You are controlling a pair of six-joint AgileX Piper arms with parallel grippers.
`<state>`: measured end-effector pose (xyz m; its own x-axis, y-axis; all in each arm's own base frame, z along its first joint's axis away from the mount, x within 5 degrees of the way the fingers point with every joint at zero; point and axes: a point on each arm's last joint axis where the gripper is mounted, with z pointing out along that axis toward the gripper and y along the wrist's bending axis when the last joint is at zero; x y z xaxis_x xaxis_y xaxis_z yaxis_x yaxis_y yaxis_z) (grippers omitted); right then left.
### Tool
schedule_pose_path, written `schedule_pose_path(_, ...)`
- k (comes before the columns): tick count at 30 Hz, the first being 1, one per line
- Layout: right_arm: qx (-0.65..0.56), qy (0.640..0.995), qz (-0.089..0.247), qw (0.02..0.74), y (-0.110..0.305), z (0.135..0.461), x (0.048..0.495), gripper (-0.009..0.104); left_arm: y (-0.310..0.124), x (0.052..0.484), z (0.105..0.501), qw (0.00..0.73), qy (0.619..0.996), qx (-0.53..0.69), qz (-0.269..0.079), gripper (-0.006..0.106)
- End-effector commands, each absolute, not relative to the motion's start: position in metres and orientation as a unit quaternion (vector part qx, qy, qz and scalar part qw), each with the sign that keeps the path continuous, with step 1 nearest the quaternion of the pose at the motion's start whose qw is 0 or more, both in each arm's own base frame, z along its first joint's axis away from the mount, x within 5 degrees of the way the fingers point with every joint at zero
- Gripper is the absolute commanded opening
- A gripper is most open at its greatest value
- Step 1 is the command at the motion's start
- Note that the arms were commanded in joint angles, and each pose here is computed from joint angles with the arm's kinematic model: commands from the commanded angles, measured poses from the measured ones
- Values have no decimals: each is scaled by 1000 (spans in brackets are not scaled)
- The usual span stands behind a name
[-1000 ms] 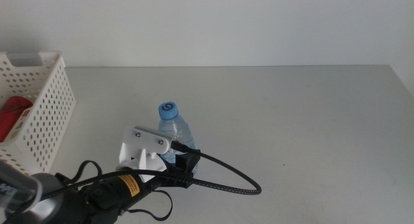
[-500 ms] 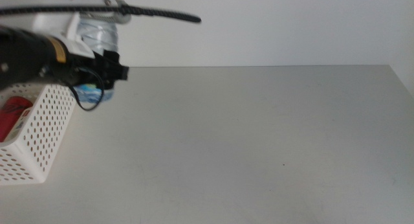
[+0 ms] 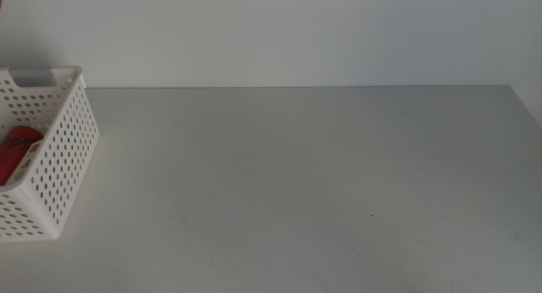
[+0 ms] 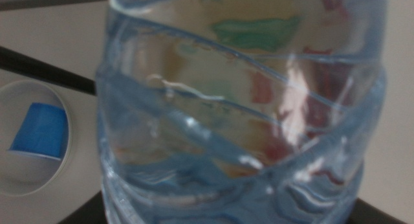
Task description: Use arms to grab the bottles and put them into the dustbin to the left of the table.
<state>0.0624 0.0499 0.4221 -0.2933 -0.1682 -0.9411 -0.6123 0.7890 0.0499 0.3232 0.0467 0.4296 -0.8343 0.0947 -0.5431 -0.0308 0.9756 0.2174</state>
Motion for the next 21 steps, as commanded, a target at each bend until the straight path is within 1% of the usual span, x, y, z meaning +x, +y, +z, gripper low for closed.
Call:
schedule_pose_path(1, -250, 750, 211, 574, 50, 436, 63, 62, 60, 320, 441, 297, 947, 3, 119, -2)
schedule_pose_path(6, -250, 750, 211, 574, 50, 436, 63, 62, 83, 347, 406, 244, 961, -17, 127, -2)
schedule_pose_path(13, -250, 750, 211, 574, 50, 436, 63, 62, 96, 380, 354, 175, 977, -18, 117, -2)
schedule_pose_path(16, -250, 750, 211, 574, 50, 436, 63, 62, 98, 393, 333, 157, 982, -15, 107, -1)
schedule_pose_path(18, -250, 750, 211, 574, 50, 436, 63, 62, 99, 401, 322, 156, 982, -11, 105, 0)
schedule_pose_path(21, -250, 750, 211, 574, 50, 436, 63, 62, 100, 408, 309, 145, 984, 3, 103, 8)
